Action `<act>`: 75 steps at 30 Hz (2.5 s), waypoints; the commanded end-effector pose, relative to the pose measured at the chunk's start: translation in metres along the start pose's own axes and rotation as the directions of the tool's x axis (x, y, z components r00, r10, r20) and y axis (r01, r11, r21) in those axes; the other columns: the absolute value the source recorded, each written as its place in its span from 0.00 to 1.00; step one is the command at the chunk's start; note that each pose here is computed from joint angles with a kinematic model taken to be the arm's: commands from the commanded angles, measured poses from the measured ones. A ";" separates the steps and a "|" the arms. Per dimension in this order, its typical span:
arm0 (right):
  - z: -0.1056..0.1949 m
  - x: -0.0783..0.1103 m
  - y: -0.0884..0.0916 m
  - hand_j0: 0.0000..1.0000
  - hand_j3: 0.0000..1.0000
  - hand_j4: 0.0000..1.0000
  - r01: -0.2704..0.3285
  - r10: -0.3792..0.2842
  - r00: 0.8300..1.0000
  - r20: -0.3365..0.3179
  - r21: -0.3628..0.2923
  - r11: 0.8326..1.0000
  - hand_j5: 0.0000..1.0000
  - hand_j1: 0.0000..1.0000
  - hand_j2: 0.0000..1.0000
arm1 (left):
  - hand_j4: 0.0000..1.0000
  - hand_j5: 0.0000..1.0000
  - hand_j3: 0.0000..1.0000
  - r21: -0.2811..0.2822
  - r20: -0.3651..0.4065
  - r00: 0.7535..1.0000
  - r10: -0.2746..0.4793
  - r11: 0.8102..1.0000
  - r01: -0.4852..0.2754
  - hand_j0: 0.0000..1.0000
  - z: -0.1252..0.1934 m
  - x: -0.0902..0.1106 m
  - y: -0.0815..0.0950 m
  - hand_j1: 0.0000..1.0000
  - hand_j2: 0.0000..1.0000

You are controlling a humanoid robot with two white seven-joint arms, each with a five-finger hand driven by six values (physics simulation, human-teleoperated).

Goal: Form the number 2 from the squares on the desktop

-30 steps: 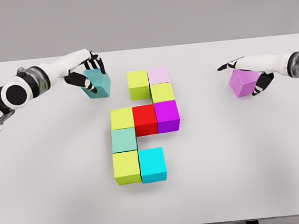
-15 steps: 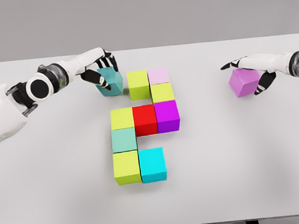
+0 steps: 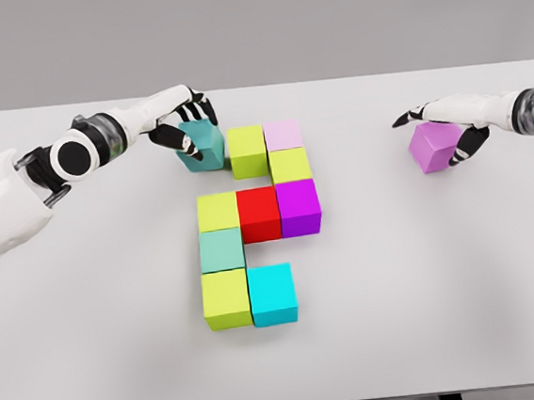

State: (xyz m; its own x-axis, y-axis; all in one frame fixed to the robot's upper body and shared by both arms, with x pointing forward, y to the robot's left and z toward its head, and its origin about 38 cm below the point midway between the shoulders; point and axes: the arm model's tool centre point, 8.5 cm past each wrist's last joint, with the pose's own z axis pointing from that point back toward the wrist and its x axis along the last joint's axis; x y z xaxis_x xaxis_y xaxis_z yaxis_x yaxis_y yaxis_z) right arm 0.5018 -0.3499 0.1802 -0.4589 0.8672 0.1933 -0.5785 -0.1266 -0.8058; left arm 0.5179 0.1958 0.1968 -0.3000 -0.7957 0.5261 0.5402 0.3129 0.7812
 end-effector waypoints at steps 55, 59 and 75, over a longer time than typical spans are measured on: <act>0.062 0.110 -0.008 0.49 0.49 0.49 -0.321 0.341 0.843 0.416 -0.120 0.939 0.49 0.49 0.49 | 1.00 1.00 1.00 -0.309 -0.120 0.947 -0.297 0.918 0.249 1.00 0.038 -0.046 -0.009 1.00 1.00; 0.075 0.133 -0.002 0.49 0.49 0.49 -0.375 0.393 0.798 0.458 -0.133 0.917 0.49 0.49 0.49 | 1.00 1.00 1.00 -0.313 -0.114 0.947 -0.300 0.916 0.252 1.00 0.036 -0.043 -0.009 1.00 1.00; 0.056 0.175 0.044 0.49 0.49 0.49 -0.406 0.356 0.718 0.598 -0.056 0.912 0.49 0.49 0.49 | 1.00 1.00 1.00 -0.314 -0.094 0.950 -0.298 0.914 0.256 1.00 0.030 -0.036 -0.013 1.00 1.00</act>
State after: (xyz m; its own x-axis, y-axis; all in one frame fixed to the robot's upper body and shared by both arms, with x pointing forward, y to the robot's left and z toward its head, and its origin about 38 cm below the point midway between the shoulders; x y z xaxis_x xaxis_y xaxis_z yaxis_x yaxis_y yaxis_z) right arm 0.3625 -0.2386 0.2188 -0.9386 0.3072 0.1571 -0.2862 -0.4384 -0.8520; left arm 0.4977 0.2342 0.1772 -0.3740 -0.8967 0.2366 0.6662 -0.0823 0.7413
